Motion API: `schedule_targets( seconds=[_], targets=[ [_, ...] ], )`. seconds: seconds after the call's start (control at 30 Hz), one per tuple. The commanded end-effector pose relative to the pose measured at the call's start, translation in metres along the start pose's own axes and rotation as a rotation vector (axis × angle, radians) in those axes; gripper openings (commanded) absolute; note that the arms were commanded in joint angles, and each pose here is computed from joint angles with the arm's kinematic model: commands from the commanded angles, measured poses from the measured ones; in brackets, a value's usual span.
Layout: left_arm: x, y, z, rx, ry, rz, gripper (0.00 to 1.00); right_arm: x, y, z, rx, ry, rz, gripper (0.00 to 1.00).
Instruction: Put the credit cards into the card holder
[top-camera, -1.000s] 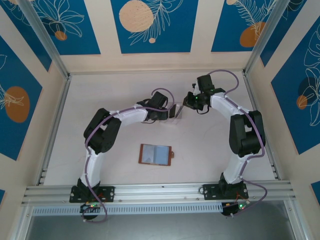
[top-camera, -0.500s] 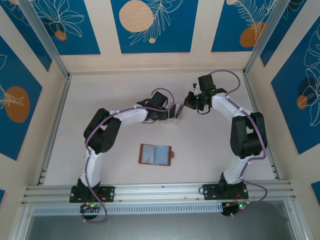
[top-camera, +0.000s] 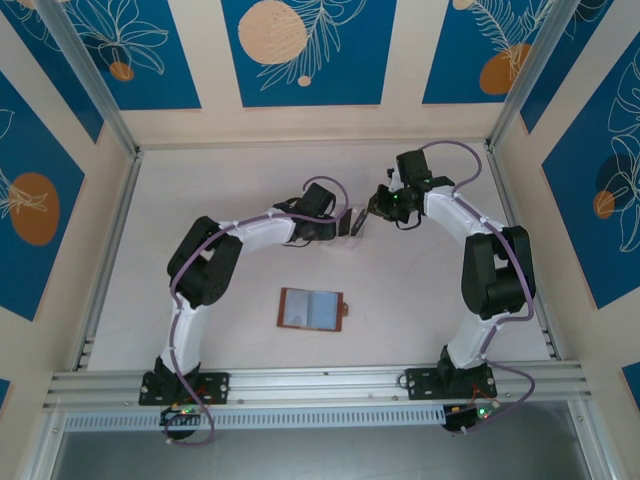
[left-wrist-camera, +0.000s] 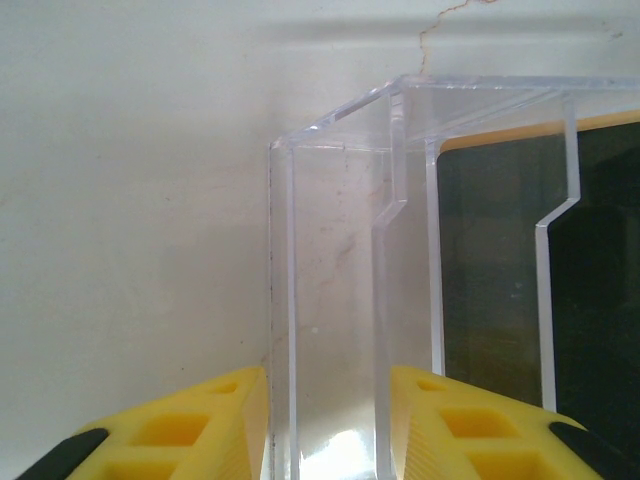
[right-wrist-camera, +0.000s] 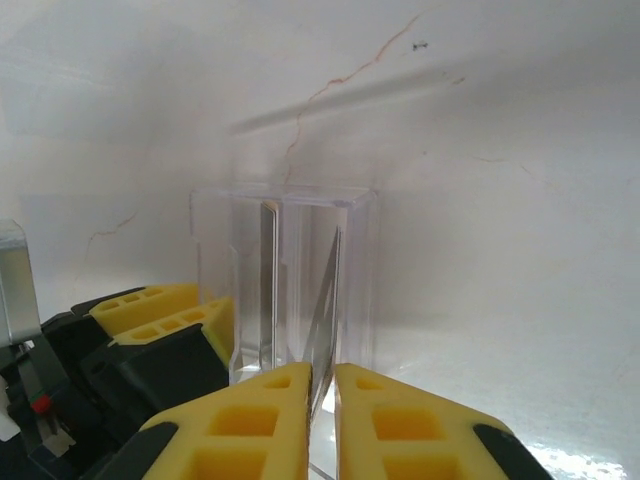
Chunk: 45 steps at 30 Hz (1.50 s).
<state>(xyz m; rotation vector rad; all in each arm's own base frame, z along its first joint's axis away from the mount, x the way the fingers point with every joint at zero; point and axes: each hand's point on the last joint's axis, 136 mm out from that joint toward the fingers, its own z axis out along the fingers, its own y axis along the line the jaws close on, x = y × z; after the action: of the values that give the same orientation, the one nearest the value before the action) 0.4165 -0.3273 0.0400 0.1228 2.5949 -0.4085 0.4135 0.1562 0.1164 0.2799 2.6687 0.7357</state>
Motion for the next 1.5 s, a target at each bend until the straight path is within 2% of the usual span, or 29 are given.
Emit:
schedule_targets(
  seconds=[0.0, 0.13, 0.2, 0.27, 0.37, 0.5, 0.73, 1.13, 1.47],
  targets=[
    [0.050, 0.044, 0.030, -0.125, 0.151, -0.006, 0.36, 0.010, -0.012, 0.003, 0.032, 0.036, 0.038, 0.16],
    [0.051, 0.044, 0.030, -0.126, 0.152, -0.006, 0.36, 0.005, -0.010, 0.000, 0.019, 0.028, 0.042, 0.09],
    [0.050, 0.044, 0.030, -0.126, 0.150, -0.008, 0.36, 0.004, -0.008, 0.001, 0.015, 0.030, 0.039, 0.08],
    [0.050, 0.044, 0.029, -0.125, 0.151, -0.007, 0.36, 0.004, -0.009, 0.003, 0.018, 0.035, 0.039, 0.10],
    [0.050, 0.044, 0.029, -0.122, 0.150, -0.007, 0.36, 0.005, -0.011, 0.011, 0.016, 0.054, 0.042, 0.17],
    [0.051, 0.044, 0.030, -0.123, 0.151, -0.005, 0.36, 0.001, -0.009, 0.021, -0.003, 0.067, 0.039, 0.21],
    [0.053, 0.045, 0.030, -0.122, 0.152, -0.006, 0.35, -0.008, -0.005, 0.032, -0.022, 0.081, 0.036, 0.22],
    [0.052, 0.045, 0.030, -0.116, 0.149, -0.003, 0.35, -0.002, 0.001, 0.037, -0.071, 0.101, 0.039, 0.14],
    [0.054, 0.045, 0.032, -0.115, 0.151, -0.008, 0.35, 0.004, 0.017, 0.023, -0.100, 0.090, 0.005, 0.19]
  ],
)
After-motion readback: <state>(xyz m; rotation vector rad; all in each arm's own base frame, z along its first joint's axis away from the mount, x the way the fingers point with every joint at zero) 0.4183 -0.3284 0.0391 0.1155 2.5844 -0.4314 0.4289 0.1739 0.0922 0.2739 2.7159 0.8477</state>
